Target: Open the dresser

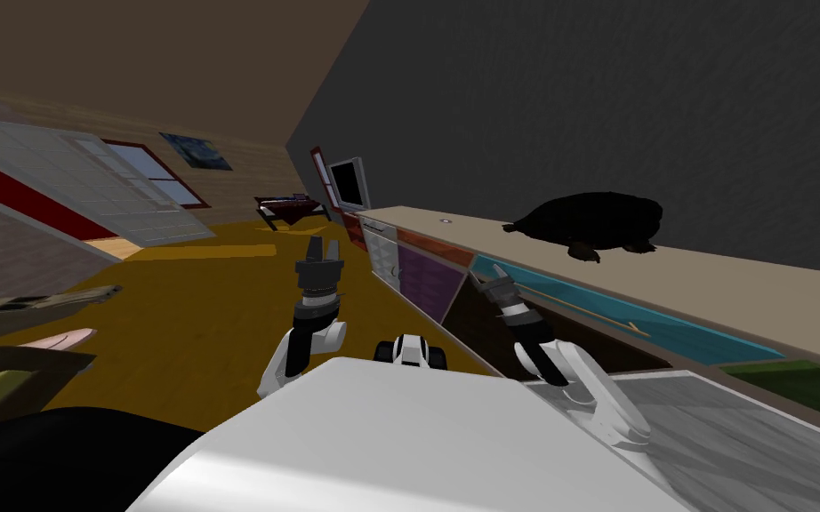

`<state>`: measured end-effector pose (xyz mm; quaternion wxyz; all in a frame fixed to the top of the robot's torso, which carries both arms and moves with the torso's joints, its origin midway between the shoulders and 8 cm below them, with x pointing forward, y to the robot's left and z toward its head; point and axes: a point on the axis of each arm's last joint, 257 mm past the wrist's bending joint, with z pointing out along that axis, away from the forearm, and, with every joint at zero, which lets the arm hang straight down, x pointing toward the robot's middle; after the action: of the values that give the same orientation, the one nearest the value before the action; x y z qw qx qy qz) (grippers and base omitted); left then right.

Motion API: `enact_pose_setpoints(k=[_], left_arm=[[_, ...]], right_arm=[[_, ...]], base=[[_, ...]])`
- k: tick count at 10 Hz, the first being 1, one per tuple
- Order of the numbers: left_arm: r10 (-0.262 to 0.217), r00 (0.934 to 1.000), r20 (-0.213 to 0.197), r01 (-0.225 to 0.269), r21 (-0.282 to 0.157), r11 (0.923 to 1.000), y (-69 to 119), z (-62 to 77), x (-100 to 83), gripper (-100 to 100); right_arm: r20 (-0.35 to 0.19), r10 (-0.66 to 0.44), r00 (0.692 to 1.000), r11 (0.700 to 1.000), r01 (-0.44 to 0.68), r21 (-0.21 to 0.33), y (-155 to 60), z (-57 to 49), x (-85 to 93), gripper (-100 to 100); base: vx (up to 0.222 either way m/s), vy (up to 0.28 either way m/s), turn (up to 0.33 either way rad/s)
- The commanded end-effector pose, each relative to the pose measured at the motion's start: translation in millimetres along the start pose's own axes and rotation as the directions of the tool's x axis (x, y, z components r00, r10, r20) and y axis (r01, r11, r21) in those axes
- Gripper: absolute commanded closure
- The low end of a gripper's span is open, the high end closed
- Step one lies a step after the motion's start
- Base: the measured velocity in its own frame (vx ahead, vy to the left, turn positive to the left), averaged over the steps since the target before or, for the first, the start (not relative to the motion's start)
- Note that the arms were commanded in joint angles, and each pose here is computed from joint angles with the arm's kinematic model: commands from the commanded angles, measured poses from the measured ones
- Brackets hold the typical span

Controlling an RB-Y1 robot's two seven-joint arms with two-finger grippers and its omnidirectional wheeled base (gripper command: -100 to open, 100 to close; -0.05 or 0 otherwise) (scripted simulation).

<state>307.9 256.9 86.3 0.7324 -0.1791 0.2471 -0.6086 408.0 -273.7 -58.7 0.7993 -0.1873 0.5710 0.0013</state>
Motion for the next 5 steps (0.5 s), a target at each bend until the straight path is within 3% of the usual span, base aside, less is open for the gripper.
enact_pose_setpoints(k=[1, 3, 5], left_arm=[[0.0, 1.0, 0.0, 0.0, 0.0, 1.0, 0.0, 0.0, 0.0, 0], [0.0, 1.0, 0.0, 0.0, 0.0, 1.0, 0.0, 0.0, 0.0, 0], [0.0, 1.0, 0.0, 0.0, 0.0, 1.0, 0.0, 0.0, 0.0, 0]], right_arm=[[-0.037, -0.144, 0.989, 0.99, 0.144, -0.012, -5, -0.3, 12.9, -100], [-0.056, -0.221, 0.974, 0.975, 0.22, -0.023, -8, 0.1, 20.0, -100], [-0.088, -0.355, 0.931, 0.935, 0.352, -0.047, -14, 1.0, 33.7, -100]], base=[[0.053, 0.078, -0.009], [0.051, 0.1, -0.01], [0.037, 0.082, -0.001]])
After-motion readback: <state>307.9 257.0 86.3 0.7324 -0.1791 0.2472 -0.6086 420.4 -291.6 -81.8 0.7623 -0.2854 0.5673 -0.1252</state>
